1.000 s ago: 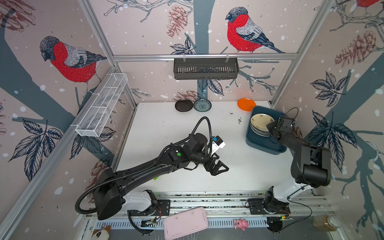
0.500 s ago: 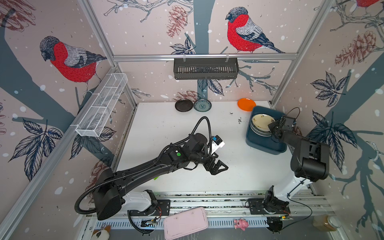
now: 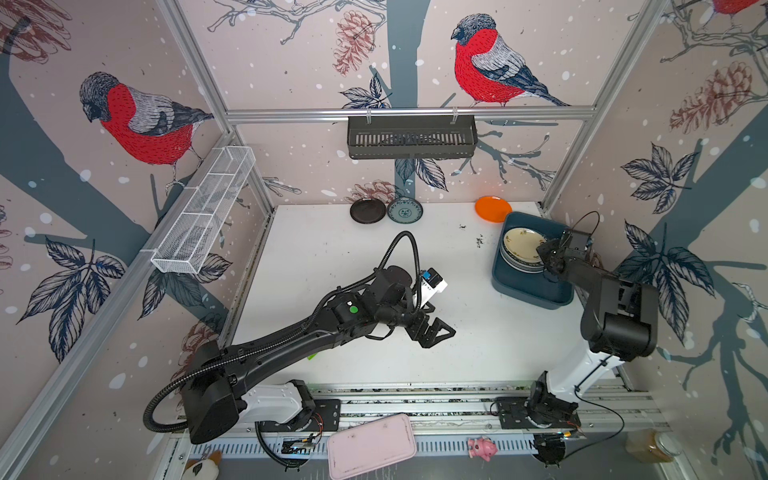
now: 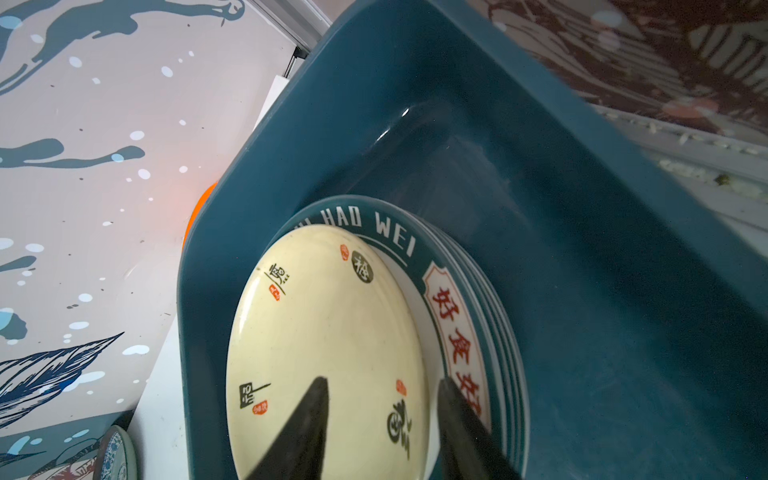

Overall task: Place the plates into the plastic bin on the countertop
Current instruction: 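Lower the cream plate onto the stack and open the right gripper, then withdraw the right gripper from the bin while the left arm reaches toward the dark plate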

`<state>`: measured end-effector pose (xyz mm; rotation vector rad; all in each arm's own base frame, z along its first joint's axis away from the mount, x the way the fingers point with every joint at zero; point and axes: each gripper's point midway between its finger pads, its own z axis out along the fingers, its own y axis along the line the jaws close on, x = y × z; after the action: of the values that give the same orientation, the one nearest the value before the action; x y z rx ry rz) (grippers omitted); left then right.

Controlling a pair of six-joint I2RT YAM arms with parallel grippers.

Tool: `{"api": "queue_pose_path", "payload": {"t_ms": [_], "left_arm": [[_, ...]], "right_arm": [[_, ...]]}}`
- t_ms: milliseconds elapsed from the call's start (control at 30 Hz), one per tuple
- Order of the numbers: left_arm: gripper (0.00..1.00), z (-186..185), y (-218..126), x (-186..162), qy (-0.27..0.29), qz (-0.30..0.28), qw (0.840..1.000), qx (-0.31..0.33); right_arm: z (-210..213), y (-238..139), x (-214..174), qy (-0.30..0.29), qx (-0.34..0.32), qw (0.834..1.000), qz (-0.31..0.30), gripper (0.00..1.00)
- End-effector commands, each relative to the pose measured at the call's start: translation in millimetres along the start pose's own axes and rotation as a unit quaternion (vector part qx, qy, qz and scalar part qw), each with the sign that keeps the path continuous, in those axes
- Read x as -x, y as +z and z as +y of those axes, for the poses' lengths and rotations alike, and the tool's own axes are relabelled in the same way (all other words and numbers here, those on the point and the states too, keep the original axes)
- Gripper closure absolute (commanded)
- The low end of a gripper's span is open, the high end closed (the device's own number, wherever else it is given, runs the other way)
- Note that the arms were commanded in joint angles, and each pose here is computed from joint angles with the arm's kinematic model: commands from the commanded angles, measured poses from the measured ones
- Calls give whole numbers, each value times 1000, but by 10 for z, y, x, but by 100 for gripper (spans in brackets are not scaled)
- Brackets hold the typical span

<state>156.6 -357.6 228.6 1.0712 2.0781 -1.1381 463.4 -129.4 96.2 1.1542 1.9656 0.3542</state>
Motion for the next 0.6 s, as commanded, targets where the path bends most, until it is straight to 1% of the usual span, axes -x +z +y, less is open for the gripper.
{"api": "queue_pose_path", "payload": {"t_ms": [0,33,133,200,267,333,467,500,567], "left_arm": [[4,160,-36,23,0,-6,999,49],[4,168,-83,120,3,-17,998,62],[4,295,-171,191,0,-39,994,102],[3,344,-255,280,-8,-63,991,115],[4,422,-292,249,-17,-68,990,123],[3,494,-355,285,-27,-80,988,129],[4,659,-506,382,-48,-108,983,143],[4,704,-540,395,-53,-114,981,148],[4,778,-589,419,-58,-122,978,159]], "right_arm": [[30,-100,35,-8,-10,1000,-2,39],[42,-149,56,-9,-13,1000,-5,34],[132,-326,85,-14,-9,1000,-17,26],[278,-487,69,-25,12,999,-21,20],[453,-666,28,-42,41,998,-25,15],[626,-876,-79,-56,71,996,-25,11],[945,-1310,-471,-74,136,987,-30,4],[1054,-1494,-553,-76,162,983,-39,3],[1204,-1745,-791,-74,200,976,-42,0]]}}
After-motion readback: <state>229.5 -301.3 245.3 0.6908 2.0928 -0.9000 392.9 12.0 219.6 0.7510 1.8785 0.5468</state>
